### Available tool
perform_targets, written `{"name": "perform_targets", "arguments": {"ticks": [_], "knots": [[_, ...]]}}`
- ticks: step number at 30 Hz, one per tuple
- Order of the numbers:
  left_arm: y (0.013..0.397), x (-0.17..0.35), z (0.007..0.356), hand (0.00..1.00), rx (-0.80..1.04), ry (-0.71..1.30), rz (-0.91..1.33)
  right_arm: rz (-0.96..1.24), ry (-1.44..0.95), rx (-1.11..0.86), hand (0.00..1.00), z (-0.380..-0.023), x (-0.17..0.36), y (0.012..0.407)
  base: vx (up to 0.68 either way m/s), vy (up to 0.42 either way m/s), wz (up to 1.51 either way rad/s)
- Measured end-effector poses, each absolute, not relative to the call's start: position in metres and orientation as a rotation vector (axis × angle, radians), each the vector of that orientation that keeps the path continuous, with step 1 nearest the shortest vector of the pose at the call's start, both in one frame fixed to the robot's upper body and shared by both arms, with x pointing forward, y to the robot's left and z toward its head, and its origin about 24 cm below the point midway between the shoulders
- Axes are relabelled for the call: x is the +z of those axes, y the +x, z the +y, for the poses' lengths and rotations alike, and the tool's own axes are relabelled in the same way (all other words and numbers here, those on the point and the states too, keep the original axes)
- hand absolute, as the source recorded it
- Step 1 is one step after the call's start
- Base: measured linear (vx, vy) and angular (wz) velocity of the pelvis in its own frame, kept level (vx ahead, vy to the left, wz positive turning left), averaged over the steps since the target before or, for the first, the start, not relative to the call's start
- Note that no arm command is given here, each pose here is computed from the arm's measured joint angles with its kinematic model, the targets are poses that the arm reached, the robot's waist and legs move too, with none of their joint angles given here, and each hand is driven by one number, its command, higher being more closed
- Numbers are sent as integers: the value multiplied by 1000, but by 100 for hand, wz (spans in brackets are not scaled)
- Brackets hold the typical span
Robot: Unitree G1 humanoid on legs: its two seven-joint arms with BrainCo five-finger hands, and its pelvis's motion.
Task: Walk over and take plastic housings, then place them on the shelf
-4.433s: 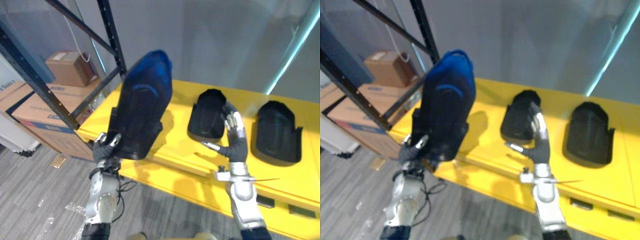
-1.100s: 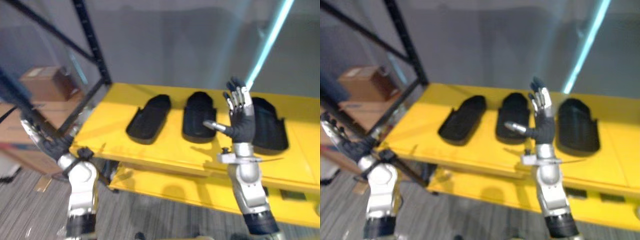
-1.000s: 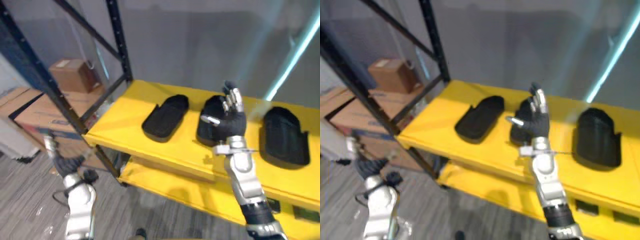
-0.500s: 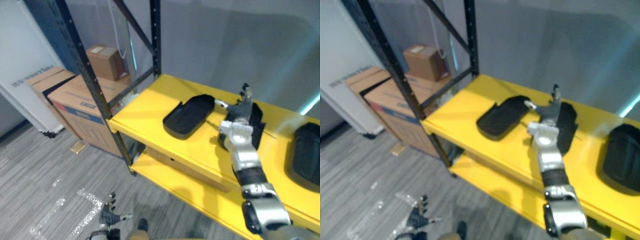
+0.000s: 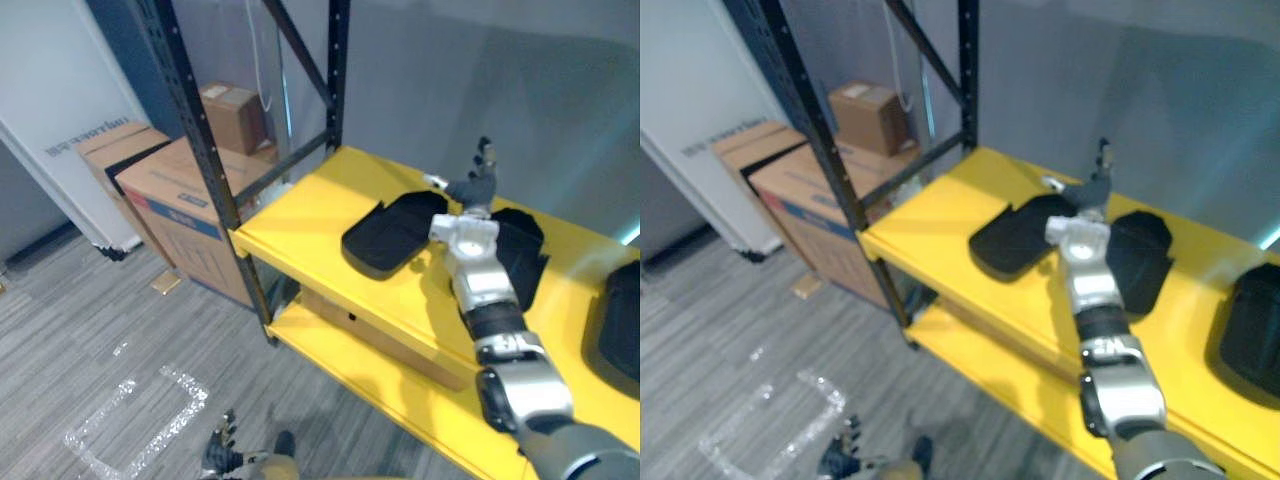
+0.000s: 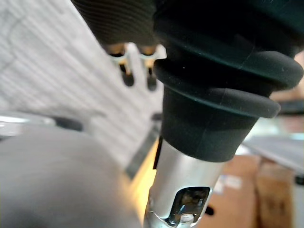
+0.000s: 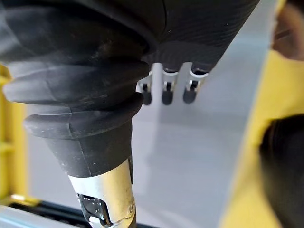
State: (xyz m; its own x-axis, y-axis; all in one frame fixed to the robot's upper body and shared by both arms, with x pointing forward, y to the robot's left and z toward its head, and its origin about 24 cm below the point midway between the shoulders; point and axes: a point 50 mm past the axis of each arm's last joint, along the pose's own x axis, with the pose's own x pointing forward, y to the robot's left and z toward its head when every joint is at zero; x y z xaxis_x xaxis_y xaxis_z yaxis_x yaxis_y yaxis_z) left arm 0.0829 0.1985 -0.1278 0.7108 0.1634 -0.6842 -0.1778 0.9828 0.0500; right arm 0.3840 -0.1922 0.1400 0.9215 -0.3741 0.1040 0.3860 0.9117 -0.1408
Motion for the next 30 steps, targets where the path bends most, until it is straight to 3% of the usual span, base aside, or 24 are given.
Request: {"name": "perform_targets", "arguments": {"ticks": [9,30], "knots": [[83,-130,196,0,201,-43,761,122,-198,-394,0,-195,118,390,0,0,0],[89,-130,190,0,206,-86,753,206,-216,-394,0,-192,125,399,0,0,0]]}}
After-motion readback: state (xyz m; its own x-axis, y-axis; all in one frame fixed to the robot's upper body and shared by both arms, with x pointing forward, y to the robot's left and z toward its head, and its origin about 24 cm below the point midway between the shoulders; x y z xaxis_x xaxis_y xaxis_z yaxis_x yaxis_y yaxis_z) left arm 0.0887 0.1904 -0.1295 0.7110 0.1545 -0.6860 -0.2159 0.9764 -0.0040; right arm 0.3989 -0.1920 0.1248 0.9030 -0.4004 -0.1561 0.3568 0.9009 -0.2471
